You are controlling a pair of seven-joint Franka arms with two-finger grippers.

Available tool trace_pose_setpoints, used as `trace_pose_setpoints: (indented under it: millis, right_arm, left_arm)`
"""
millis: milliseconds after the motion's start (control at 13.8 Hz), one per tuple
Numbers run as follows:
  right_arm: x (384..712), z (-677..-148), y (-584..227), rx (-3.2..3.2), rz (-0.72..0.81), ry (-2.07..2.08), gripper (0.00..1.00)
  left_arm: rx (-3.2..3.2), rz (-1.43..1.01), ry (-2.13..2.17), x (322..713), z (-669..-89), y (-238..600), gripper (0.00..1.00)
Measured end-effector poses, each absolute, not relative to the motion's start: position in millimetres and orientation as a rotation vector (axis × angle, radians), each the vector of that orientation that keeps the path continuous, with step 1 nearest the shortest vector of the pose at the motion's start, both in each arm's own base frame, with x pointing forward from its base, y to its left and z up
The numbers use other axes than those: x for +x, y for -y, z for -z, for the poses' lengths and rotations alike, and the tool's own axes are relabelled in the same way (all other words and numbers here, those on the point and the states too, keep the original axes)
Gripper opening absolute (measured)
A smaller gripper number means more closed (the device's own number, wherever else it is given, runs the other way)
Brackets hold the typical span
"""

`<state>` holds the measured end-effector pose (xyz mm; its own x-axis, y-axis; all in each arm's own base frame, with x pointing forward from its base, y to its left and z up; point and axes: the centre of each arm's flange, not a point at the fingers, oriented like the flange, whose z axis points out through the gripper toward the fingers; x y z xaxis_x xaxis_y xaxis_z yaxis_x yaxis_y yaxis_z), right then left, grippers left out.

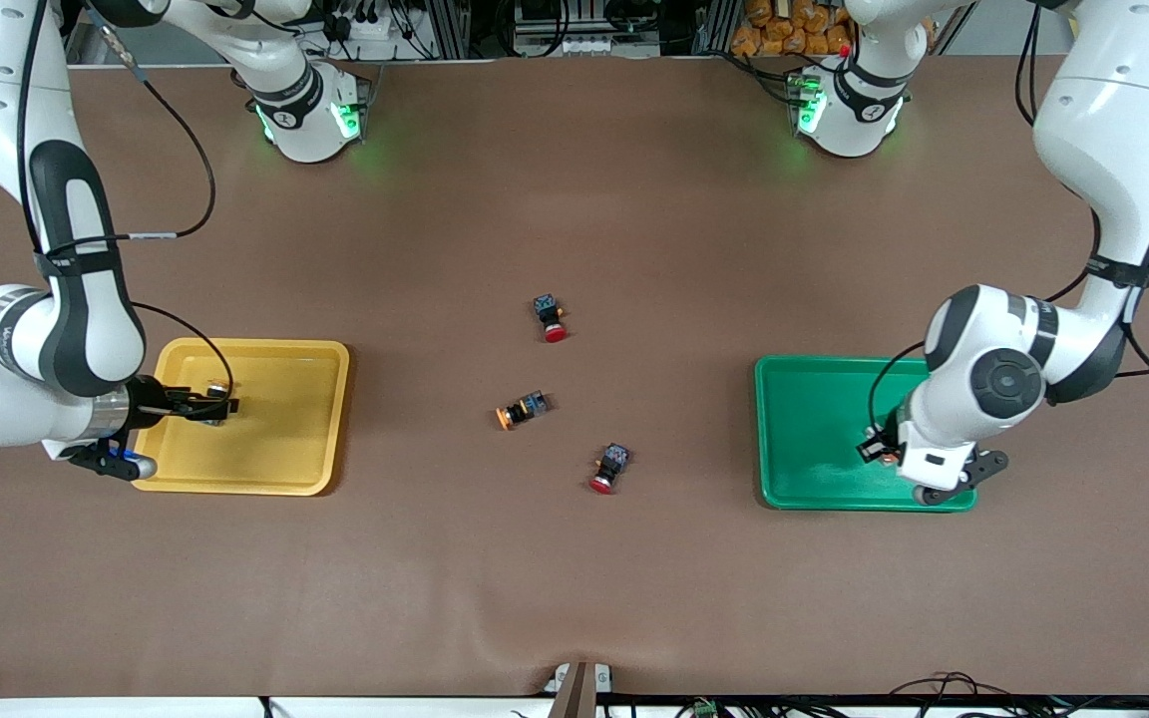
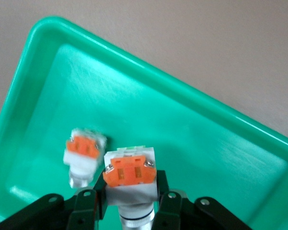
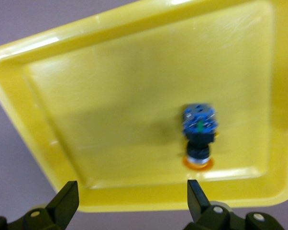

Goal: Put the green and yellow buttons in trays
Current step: 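Open the right gripper over the yellow tray while the left gripper lowers button, then grasp a second blue button with the right gripper while the left gripper opens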

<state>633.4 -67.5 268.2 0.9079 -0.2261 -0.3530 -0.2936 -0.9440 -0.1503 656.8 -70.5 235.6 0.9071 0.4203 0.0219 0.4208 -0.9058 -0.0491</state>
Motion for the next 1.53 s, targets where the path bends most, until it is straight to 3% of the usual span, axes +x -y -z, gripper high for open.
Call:
trace_pose_setpoints:
  millis: [655, 1091, 1527]
  right_arm:
    - [625, -315, -137, -2.846, -0.548, -0.835, 1.00]
    - [598, -309, -290, -2.766, -0.339, -1.210, 1.00]
    - [583, -261, -364, -2.616, -0.213, -1.501, 1.00]
  left_arm:
    - [-3.056, 0.005, 0.597, 651, -221, 90, 0.42]
    - [-3.127, 0.027, 0.525, 633, -209, 125, 0.42]
    - [-3.161, 0.030, 0.460, 618, -199, 152, 0.42]
